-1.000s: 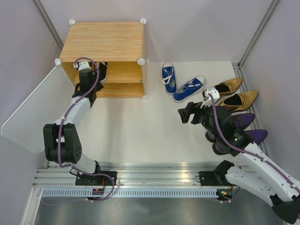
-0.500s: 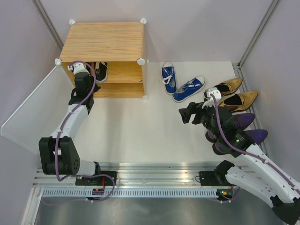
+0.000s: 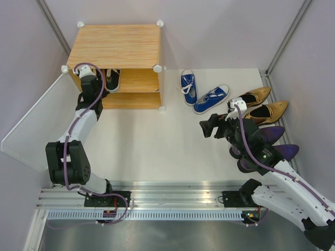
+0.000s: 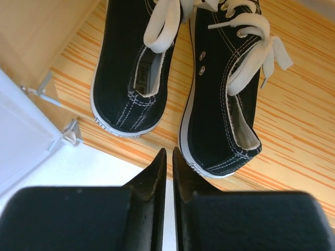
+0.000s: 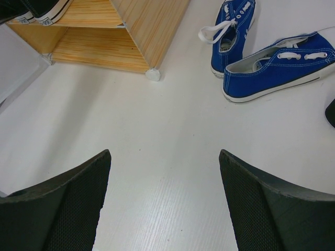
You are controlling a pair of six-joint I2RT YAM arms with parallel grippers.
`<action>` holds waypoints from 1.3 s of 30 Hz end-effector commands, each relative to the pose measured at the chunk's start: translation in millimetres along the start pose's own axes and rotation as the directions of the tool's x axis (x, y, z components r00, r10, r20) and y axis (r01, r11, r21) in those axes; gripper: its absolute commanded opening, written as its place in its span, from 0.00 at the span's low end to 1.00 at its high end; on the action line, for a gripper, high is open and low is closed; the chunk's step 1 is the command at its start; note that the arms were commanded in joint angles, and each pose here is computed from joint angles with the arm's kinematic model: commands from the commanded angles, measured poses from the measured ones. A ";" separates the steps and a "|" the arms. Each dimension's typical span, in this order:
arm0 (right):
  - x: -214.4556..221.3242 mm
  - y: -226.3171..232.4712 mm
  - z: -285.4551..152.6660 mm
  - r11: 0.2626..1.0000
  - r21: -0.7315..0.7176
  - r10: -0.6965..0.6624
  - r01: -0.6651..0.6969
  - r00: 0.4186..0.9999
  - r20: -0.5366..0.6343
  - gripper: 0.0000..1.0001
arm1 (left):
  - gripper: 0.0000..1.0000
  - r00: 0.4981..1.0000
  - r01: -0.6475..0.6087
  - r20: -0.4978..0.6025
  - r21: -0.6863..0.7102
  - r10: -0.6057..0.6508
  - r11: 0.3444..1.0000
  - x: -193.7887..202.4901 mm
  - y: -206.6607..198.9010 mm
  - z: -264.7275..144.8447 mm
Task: Place and organize the shoes in the shoe cabinet
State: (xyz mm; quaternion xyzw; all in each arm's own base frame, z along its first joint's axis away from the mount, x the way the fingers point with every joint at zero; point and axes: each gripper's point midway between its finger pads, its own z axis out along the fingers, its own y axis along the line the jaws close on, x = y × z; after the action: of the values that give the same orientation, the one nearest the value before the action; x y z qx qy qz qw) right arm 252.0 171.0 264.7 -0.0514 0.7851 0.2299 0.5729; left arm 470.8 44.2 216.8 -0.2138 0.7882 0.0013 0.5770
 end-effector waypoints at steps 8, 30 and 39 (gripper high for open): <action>-11.1 -1.3 3.9 1.000 0.016 0.005 -0.006 0.999 0.037 0.87 | 0.07 0.997 0.050 0.061 0.061 -0.053 0.997 -16.0 -12.8 23.4; -13.4 -2.1 1.7 1.000 0.015 0.010 -0.011 0.999 0.048 0.88 | 0.02 0.992 -0.054 0.109 -0.143 0.070 0.988 -30.4 51.0 30.9; -13.6 -1.6 1.4 1.000 0.014 0.008 -0.009 0.999 0.047 0.87 | 0.12 0.992 -0.012 0.128 -0.071 0.021 0.997 -40.7 40.6 19.4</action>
State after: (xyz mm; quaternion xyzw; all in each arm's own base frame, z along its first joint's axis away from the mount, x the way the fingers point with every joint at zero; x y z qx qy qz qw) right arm 255.3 169.6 260.9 -0.0481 0.7891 0.2224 0.5705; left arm 491.1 90.5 199.6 -0.2248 0.7793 0.0470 0.5831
